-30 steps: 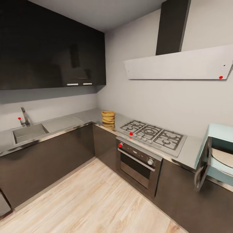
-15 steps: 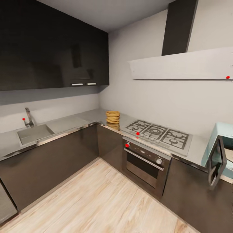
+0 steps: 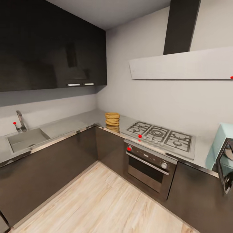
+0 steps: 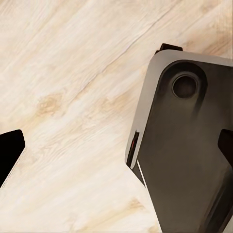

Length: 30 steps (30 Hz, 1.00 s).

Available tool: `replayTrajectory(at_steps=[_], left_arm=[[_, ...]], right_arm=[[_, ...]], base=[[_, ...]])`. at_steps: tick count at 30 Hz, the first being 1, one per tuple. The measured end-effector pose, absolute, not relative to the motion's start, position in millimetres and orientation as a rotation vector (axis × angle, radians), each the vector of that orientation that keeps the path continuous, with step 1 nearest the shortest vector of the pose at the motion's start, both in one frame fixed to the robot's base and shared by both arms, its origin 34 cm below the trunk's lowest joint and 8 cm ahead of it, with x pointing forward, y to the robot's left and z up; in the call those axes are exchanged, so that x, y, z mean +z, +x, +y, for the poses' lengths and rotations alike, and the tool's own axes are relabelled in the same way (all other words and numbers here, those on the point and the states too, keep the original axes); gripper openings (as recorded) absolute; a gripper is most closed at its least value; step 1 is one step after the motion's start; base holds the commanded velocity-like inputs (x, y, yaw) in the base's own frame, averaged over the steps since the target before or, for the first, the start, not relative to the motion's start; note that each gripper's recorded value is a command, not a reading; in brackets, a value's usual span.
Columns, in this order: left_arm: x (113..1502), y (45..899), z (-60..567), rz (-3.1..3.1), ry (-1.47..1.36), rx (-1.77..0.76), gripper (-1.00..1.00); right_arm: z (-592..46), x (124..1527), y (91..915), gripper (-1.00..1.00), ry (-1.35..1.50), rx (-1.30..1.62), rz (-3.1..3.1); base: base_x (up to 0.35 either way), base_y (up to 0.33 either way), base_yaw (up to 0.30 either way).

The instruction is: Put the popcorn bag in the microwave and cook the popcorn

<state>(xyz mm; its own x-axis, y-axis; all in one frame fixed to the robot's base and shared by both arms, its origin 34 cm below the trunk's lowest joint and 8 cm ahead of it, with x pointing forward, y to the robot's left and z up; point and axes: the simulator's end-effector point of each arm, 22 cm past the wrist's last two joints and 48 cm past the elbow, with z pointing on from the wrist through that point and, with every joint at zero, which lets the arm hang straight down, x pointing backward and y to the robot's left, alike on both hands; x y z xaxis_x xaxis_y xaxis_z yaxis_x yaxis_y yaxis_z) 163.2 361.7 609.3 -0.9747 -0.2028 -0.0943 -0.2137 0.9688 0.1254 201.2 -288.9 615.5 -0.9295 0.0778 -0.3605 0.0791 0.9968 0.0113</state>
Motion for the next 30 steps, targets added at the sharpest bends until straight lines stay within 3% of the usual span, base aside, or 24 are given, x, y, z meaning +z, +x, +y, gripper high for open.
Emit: replayTrajectory(at_steps=[17, 30], left_arm=[[609.2, 163.0, 361.7, 3.038, -0.322, 0.207, 1.00], [609.1, 163.0, 360.6, 3.038, -0.321, 0.205, 1.00]], right_arm=[[-289.1, 615.5, 201.2, 1.00, 0.112, -0.005, 2.771], [-289.0, 615.5, 201.5, 1.00, 0.111, -0.004, 2.770]], base=[[0.289, 0.200, -0.004], [0.252, 0.248, -0.164]])
